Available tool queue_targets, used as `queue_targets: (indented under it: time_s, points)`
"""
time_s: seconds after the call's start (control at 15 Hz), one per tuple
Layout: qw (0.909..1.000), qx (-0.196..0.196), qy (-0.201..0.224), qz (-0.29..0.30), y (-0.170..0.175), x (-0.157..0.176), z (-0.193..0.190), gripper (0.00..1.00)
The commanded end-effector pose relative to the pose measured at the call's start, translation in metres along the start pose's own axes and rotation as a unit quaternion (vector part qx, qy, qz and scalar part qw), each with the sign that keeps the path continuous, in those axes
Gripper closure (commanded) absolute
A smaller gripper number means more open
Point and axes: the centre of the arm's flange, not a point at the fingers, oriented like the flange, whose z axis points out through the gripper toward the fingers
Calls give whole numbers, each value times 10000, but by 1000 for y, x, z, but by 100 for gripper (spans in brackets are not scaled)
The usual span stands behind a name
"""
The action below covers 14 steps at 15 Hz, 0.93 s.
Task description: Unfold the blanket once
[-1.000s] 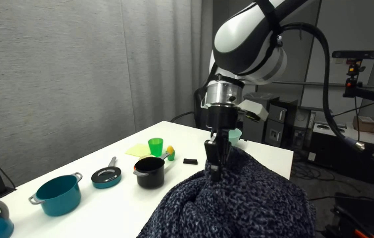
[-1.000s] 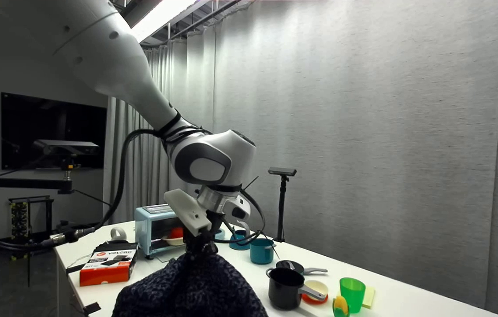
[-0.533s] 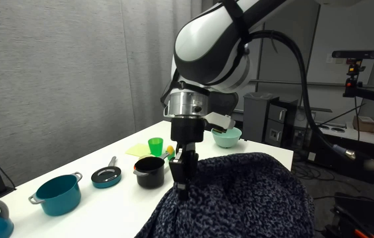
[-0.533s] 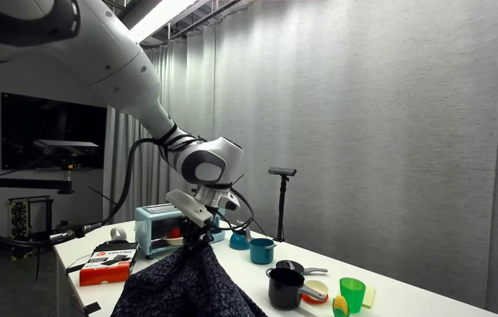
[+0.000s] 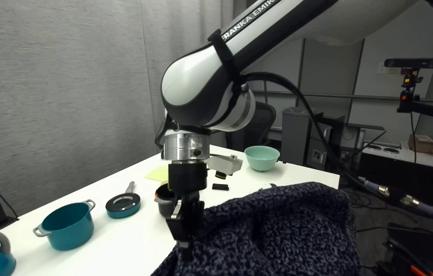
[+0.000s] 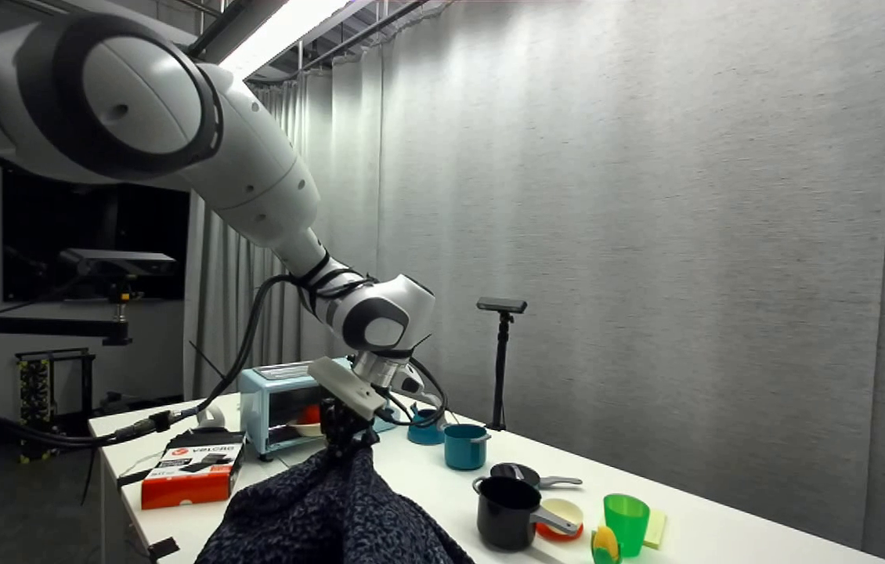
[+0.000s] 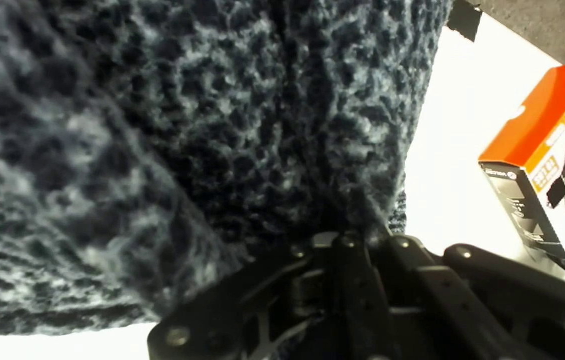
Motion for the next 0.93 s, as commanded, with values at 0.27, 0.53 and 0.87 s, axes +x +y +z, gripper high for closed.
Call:
queue_targets:
  time_s: [0.27, 0.53, 0.87]
  points:
    - [9997, 129, -189, -125, -15, 58, 17, 98]
    - [9994, 340, -74, 37, -29, 88, 20, 98]
    - [9993, 212, 308, 14, -33, 110, 18, 98]
